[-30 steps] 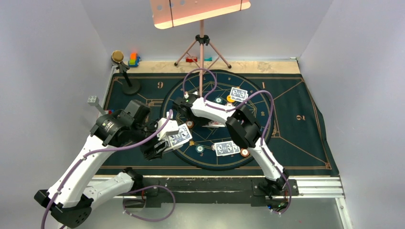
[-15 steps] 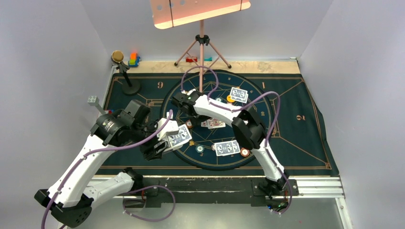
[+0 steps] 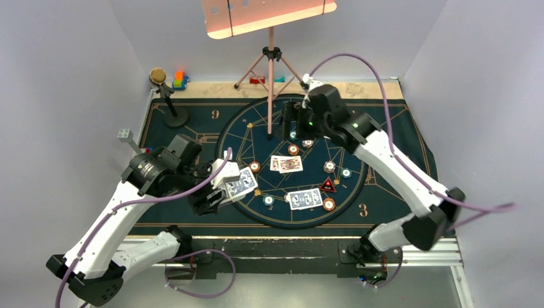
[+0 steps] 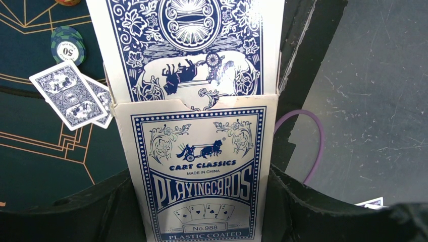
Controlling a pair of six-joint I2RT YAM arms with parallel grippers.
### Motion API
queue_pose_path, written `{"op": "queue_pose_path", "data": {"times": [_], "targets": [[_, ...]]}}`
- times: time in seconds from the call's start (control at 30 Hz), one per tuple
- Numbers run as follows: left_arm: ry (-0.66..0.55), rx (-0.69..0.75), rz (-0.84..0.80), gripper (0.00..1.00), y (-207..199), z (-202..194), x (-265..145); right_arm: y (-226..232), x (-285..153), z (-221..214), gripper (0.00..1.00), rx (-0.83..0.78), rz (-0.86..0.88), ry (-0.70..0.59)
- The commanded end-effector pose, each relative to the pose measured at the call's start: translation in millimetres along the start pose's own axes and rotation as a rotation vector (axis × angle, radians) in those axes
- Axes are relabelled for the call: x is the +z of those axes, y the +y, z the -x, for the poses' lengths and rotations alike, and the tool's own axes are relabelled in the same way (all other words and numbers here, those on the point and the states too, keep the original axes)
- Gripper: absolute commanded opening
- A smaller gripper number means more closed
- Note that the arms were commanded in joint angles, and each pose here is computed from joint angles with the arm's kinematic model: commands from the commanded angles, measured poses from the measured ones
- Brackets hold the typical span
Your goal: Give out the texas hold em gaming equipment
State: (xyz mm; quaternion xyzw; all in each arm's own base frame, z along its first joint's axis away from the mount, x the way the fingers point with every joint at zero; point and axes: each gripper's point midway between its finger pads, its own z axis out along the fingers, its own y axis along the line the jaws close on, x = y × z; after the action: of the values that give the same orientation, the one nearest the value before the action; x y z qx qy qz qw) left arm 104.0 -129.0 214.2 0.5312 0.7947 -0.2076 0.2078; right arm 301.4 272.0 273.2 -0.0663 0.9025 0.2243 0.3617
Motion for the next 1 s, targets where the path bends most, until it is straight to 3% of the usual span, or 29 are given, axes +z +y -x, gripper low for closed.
{"op": "queue_pose_path", "data": {"times": [0.0, 0.2, 0.4, 0.83, 0.97], "targets": [[-0.037, 0.028, 0.013, 0.0, 4, 7, 0, 64, -35, -14, 0.9, 0.036, 0.449, 0.018], [-0.044, 0.026, 0.018, 0.0, 7, 12, 2, 90, -54, -41, 0.93, 0.066, 0.674, 0.105], [-0.043, 0.024, 0.02, 0.0, 8, 14, 1, 119, -61, -61, 0.94, 0.042, 0.779, 0.156], [-0.049, 0.026, 0.026, 0.0, 8, 16, -2, 144, -26, -103, 0.97, 0.002, 0.715, 0.296], [-0.05, 0.028, 0.025, 0.0, 7, 15, -3, 140, -23, -106, 0.87, 0.001, 0.696, 0.301]]}}
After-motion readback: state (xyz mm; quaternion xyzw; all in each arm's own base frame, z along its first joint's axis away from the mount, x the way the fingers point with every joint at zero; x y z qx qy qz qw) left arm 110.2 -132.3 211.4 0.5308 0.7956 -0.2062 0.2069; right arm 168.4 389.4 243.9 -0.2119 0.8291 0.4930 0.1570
